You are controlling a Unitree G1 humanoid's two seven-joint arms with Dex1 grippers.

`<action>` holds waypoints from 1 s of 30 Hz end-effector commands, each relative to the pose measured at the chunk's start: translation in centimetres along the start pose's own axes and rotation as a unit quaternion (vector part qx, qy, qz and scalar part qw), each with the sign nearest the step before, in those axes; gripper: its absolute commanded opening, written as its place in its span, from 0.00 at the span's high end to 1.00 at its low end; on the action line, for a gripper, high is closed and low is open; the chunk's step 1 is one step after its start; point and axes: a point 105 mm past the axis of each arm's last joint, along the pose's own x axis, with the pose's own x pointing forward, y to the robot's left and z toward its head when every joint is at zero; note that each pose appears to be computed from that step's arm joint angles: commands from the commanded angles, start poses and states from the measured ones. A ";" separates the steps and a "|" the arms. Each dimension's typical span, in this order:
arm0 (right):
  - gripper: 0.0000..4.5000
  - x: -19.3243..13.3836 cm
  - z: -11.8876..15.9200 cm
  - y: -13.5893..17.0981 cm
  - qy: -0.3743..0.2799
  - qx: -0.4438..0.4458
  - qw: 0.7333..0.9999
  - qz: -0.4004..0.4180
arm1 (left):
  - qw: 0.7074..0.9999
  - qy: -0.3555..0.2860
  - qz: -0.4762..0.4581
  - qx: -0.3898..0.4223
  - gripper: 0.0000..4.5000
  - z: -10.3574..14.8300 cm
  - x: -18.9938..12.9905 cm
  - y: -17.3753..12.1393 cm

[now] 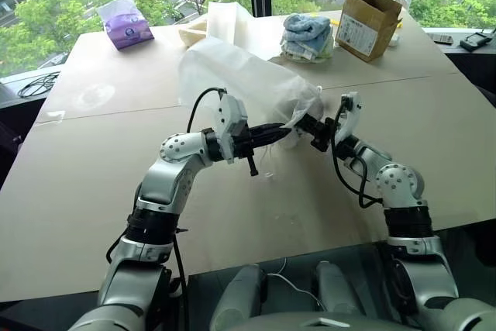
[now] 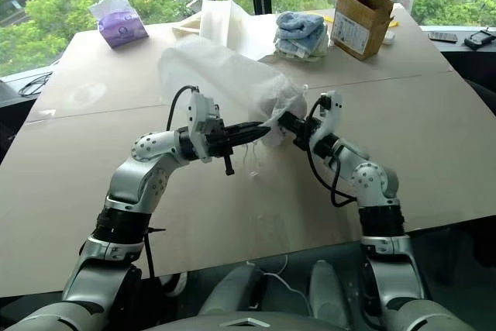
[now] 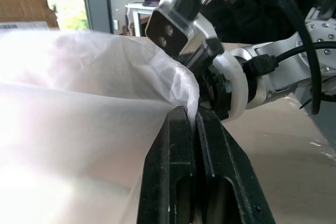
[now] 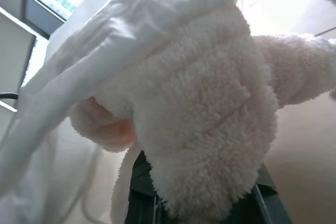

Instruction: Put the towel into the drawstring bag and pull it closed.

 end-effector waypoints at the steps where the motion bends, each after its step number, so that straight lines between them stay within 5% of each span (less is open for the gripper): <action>1: 0.99 -0.7 -2.0 -0.8 0.041 -0.044 0.998 -0.033 | 0.995 0.004 0.056 0.088 1.00 1.4 0.3 2.2; 5: 0.99 -2.7 -3.8 -2.2 0.066 -0.089 0.991 -0.078 | 0.986 0.023 0.125 0.108 1.00 1.0 -0.4 4.2; 12: 0.99 -4.5 -1.0 -0.2 0.025 -0.124 0.989 -0.075 | 0.980 0.028 0.153 0.124 1.00 1.1 -1.4 5.1; 20: 0.99 -4.2 0.8 6.0 0.076 -0.090 0.989 0.090 | 0.977 0.030 0.122 0.169 1.00 1.5 -1.8 5.0; 30: 0.99 -5.7 9.5 5.2 -0.152 0.071 0.976 0.139 | 0.983 -0.008 0.144 0.117 1.00 1.8 -2.6 6.2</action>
